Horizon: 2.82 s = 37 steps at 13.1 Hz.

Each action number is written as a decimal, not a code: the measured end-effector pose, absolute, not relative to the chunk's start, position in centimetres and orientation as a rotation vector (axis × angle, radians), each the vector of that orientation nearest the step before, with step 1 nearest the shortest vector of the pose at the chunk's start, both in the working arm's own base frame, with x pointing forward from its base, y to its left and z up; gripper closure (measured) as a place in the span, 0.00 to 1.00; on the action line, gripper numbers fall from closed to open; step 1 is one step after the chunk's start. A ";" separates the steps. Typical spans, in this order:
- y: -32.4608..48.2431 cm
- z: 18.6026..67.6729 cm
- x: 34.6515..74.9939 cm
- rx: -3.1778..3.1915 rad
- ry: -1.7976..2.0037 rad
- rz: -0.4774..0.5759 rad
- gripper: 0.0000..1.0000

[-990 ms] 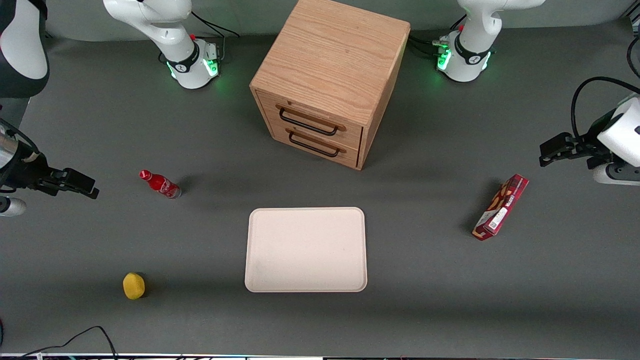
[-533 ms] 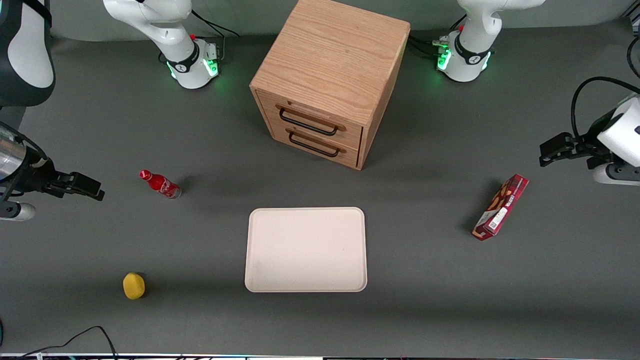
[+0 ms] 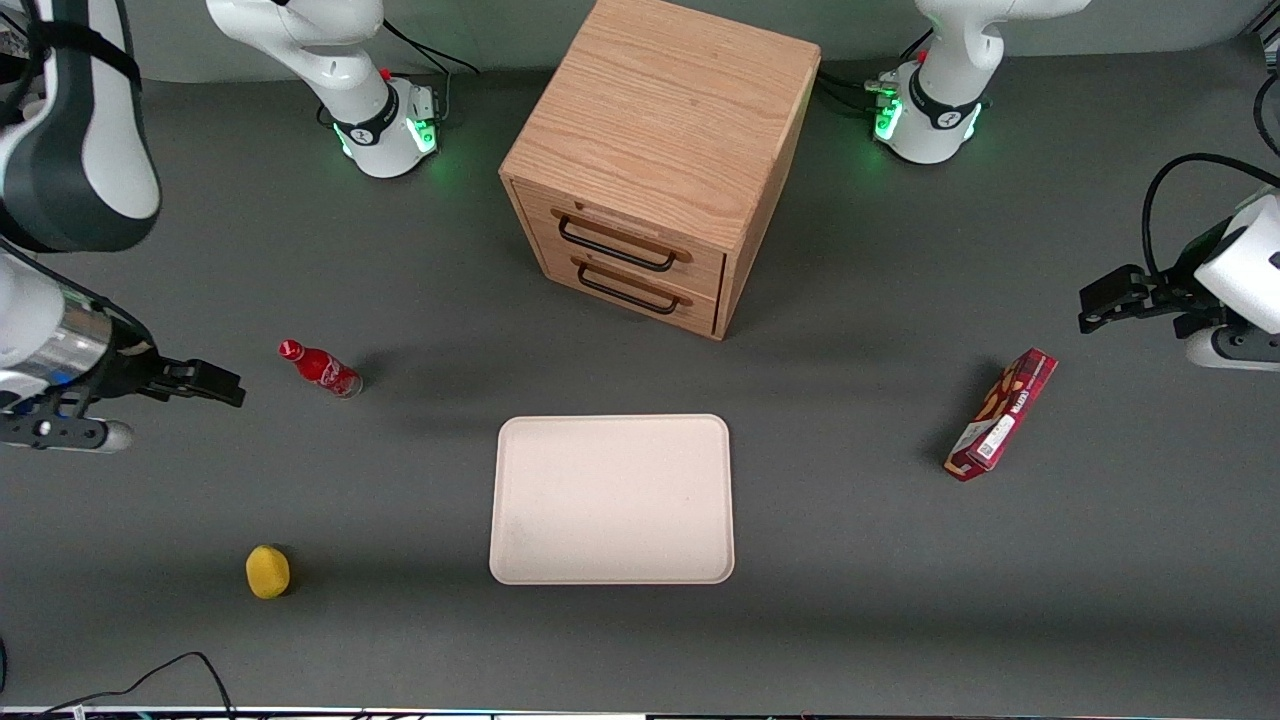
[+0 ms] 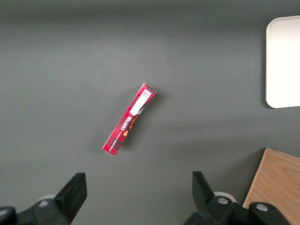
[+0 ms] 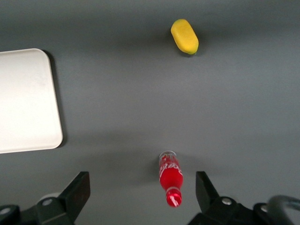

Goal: Place coke bottle on tray
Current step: 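Move the open right gripper toward the red Coca-Cola bottle, then close the right gripper around the bottle's neck and lift it, then carry the bottle with the right gripper to the tray's edge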

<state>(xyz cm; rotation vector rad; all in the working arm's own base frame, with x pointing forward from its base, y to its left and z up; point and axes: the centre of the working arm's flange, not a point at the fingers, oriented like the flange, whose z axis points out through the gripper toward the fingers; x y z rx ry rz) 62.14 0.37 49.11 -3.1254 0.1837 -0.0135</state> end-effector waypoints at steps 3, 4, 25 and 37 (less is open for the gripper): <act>0.6 45.2 60.4 -3.125 0.179 -0.059 0.00; 0.8 44.1 59.5 -3.127 0.176 -0.048 0.00; -1.4 33.1 49.4 -3.143 0.050 -0.126 0.35; 6.8 42.6 57.0 -3.110 0.086 -0.100 0.70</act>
